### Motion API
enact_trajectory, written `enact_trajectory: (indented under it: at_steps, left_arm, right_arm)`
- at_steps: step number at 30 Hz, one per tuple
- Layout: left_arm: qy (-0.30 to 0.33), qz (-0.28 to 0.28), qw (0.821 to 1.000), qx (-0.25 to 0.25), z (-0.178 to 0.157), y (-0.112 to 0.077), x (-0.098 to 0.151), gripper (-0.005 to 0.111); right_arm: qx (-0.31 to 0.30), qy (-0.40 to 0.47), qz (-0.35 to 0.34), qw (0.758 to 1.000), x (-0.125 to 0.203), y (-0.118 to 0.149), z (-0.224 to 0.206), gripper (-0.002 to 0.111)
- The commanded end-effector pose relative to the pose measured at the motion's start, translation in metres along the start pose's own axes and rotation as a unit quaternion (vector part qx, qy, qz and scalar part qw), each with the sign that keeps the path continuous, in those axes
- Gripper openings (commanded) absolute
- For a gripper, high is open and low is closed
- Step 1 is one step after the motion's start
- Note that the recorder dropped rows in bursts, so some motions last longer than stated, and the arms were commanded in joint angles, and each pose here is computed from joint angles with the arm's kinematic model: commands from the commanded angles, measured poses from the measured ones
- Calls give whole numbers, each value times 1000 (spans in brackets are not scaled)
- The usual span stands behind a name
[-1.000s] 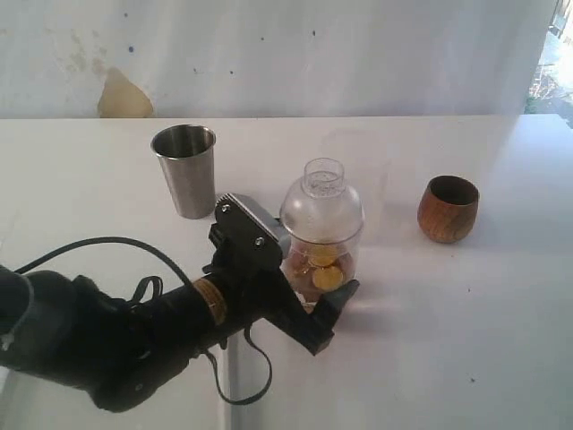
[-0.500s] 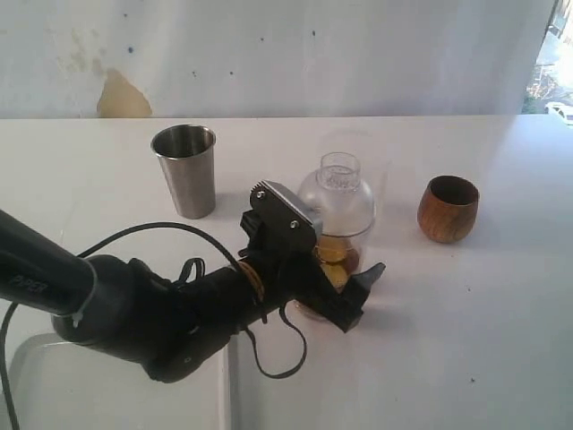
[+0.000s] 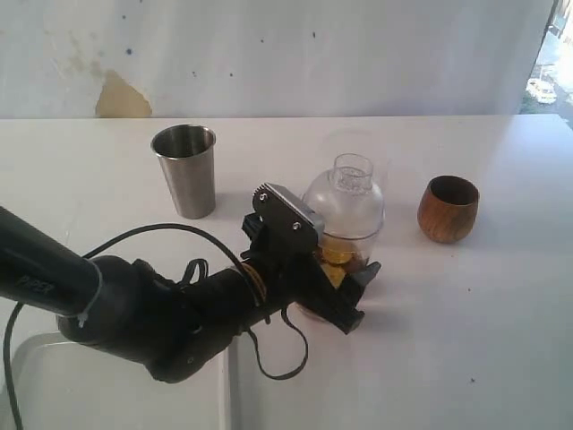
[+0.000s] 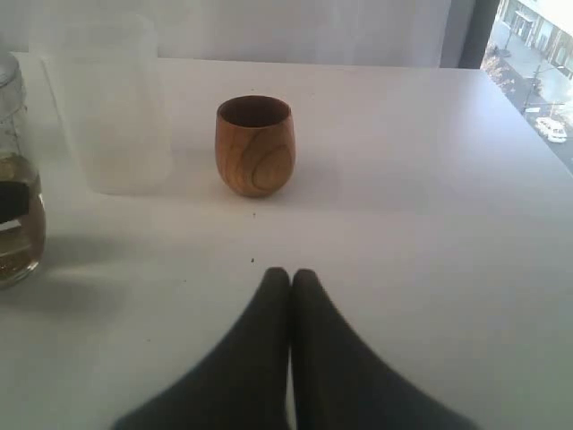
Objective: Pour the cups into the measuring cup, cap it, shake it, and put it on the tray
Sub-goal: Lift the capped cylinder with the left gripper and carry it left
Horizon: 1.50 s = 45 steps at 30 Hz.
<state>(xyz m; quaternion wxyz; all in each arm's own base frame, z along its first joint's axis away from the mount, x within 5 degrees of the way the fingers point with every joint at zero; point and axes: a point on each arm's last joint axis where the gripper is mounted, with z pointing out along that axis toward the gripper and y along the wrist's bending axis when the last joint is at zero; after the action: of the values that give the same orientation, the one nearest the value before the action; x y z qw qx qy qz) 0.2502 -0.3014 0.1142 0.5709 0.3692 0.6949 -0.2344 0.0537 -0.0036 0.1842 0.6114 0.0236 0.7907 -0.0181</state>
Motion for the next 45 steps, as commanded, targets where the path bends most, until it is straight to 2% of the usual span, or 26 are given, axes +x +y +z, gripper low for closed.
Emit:
enact_trajectory:
  at_steps: [1,7,9,12,13,14,15,16,18,19,21,22,23,24,27,29,30,31,35,37,39,40,41,43,44,45]
  left_arm:
    - [-15,-6,1000,6,-1,-2,-11,2]
    - [-114,-40,993,0,-17,3,-63,0]
    - [-168,-58,984,0,-36,7,-101,0]
    - [-226,-98,967,-59,-76,26,-138,0]
    - [-226,-111,966,-51,-78,25,-139,0]
    - [-195,-59,978,50,-80,1,-138,0]
    - [-167,-9,982,88,-80,-12,-136,0]
    - [-119,35,990,74,-82,-15,-132,0]
    - [-119,-48,988,-89,-84,32,-128,0]
    - [-126,-77,986,-73,-85,34,-127,0]
    - [-116,49,990,71,-87,1,-133,0]
    - [-96,39,994,36,-85,10,-132,0]
    - [-97,-23,994,-43,-85,34,-131,0]
    - [-107,-66,990,-64,-87,43,-130,0]
    - [-109,43,990,78,-96,7,-137,0]
    - [-98,22,995,4,-96,25,-136,0]
    - [-104,-40,991,-67,-98,46,-135,0]
    - [-110,-78,987,-91,-99,55,-133,0]
    - [-119,15,989,89,-108,13,-141,0]
    - [-107,-1,994,16,-106,28,-139,0]
    - [-104,-80,987,-94,-107,63,-134,0]
    - [-102,-95,985,-98,-108,68,-133,0]
    - [-103,-92,989,-57,-108,59,-136,0]
    - [-106,-7,991,82,-112,23,-142,0]
    - [-107,5,989,106,-113,14,-143,0]
    - [-104,5,991,81,-112,18,-143,0]
  right_arm:
    - [-3,0,1,1000,2,0,0,0]
    - [-3,0,1,1000,2,0,0,0]
    - [-3,0,1,1000,2,0,0,0]
    - [-3,0,1,1000,2,0,0,0]
    - [-3,0,1,1000,2,0,0,0]
    - [-3,0,1,1000,2,0,0,0]
    - [-3,0,1,1000,2,0,0,0]
    - [-3,0,1,1000,2,0,0,0]
    - [-3,0,1,1000,2,0,0,0]
    - [-3,0,1,1000,2,0,0,0]
    - [-3,0,1,1000,2,0,0,0]
    - [-3,0,1,1000,2,0,0,0]
    - [-3,0,1,1000,2,0,0,0]
    - [-3,0,1,1000,2,0,0,0]
    - [-3,0,1,1000,2,0,0,0]
    - [-3,0,1,1000,2,0,0,0]
    - [-3,0,1,1000,2,0,0,0]
    - [-3,0,1,1000,2,0,0,0]
    - [-3,0,1,1000,2,0,0,0]
    - [-3,0,1,1000,2,0,0,0]
    - [-3,0,1,1000,2,0,0,0]
    - [-3,0,1,1000,2,0,0,0]
    - [-3,0,1,1000,2,0,0,0]
    - [-3,0,1,1000,2,0,0,0]
    - [-3,0,1,1000,2,0,0,0]
    - [-3,0,1,1000,2,0,0,0]
